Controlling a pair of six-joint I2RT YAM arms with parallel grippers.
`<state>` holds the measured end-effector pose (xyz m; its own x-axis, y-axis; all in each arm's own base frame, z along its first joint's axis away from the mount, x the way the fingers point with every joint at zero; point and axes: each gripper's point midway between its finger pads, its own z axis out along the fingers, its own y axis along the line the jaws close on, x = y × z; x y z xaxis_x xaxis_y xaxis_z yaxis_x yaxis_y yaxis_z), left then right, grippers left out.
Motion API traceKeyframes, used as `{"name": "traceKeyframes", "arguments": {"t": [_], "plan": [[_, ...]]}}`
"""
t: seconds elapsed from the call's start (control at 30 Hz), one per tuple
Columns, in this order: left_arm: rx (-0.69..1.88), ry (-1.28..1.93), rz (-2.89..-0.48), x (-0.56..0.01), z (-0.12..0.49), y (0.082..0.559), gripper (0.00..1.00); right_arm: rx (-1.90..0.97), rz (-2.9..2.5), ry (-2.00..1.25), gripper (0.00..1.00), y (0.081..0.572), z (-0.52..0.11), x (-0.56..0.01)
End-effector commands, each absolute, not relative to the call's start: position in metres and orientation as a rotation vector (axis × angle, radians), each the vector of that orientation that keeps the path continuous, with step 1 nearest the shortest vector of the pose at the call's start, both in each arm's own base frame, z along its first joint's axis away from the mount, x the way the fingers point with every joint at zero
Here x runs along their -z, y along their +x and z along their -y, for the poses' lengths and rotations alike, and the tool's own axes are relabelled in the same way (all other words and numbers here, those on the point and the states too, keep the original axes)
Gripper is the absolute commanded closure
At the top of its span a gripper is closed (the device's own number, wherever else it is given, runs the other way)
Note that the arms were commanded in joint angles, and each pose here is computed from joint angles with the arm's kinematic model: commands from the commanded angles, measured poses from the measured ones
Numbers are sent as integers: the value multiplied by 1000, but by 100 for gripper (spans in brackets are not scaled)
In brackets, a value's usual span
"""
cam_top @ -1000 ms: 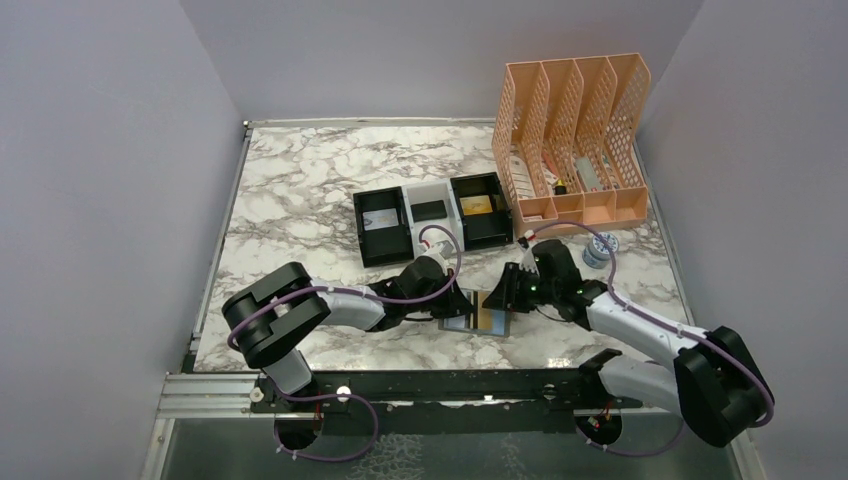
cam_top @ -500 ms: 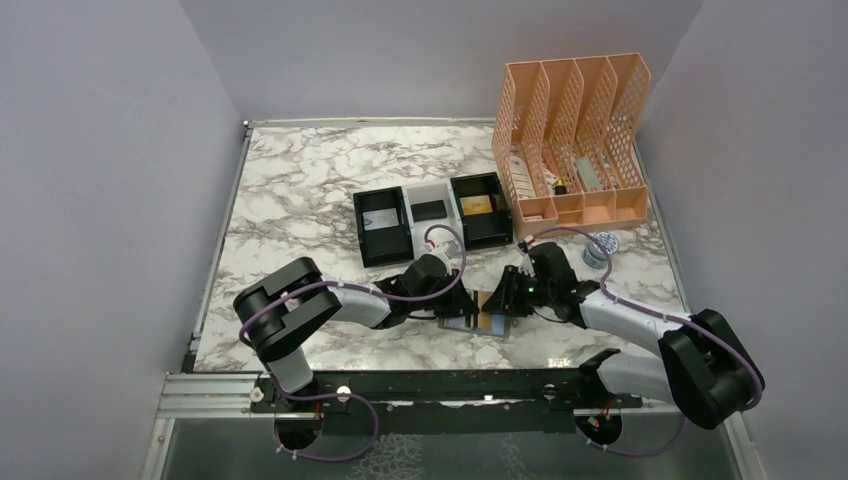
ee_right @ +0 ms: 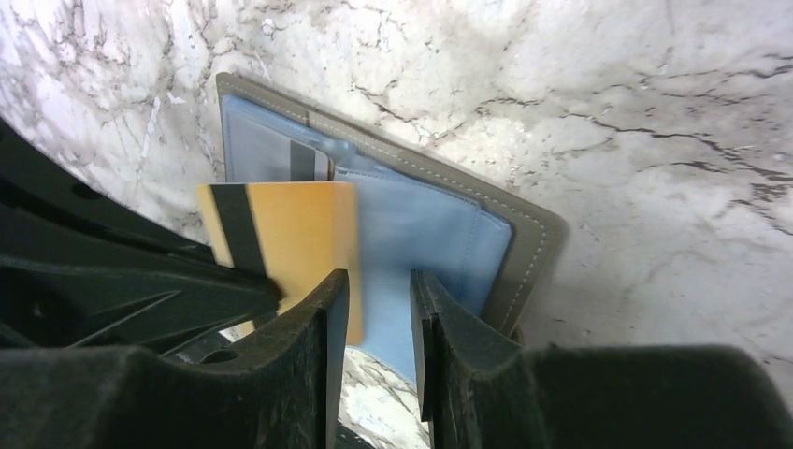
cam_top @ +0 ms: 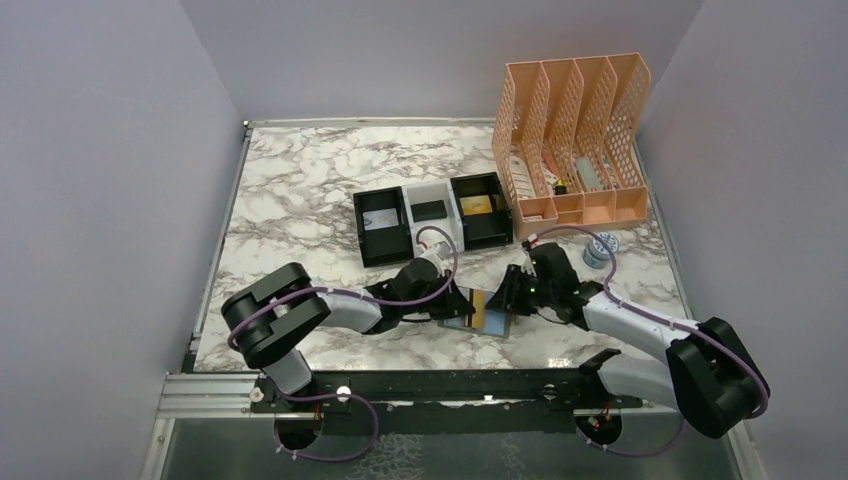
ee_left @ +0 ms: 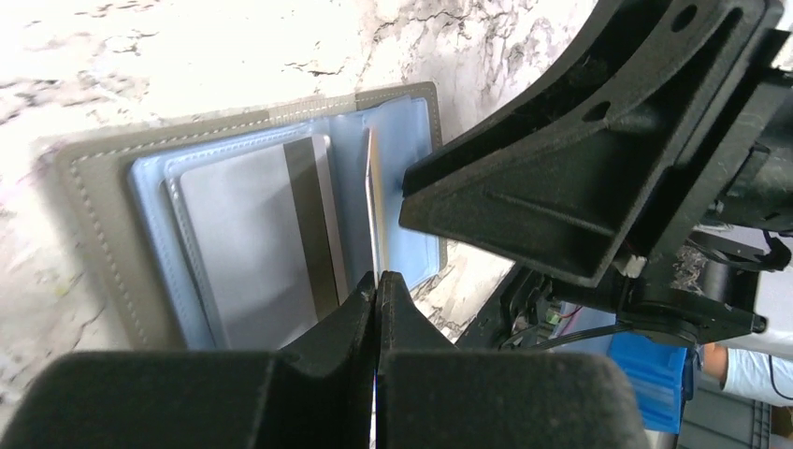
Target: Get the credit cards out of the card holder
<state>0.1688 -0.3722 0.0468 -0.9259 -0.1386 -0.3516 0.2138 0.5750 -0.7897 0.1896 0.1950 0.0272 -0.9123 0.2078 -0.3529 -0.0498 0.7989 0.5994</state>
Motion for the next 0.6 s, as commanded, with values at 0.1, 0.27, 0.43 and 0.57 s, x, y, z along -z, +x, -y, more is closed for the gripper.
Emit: {"name": "traceKeyframes", "arguments": {"t": [0.1, 0.27, 0.43, 0.57], "plan": [[1236, 28, -2353, -67, 351, 176, 100, -779, -2493, 61, 67, 208, -187, -52], [1180, 30, -2311, -80, 336, 179, 100, -869, -2360, -22, 61, 215, -197, -90], [1123, 88, -2244, -100, 322, 186, 100, -1008, -2253, -118, 49, 213, -214, -122], [1145, 111, -2223, -114, 304, 199, 100, -1020, -2183, -104, 39, 221, -216, -134]]}}
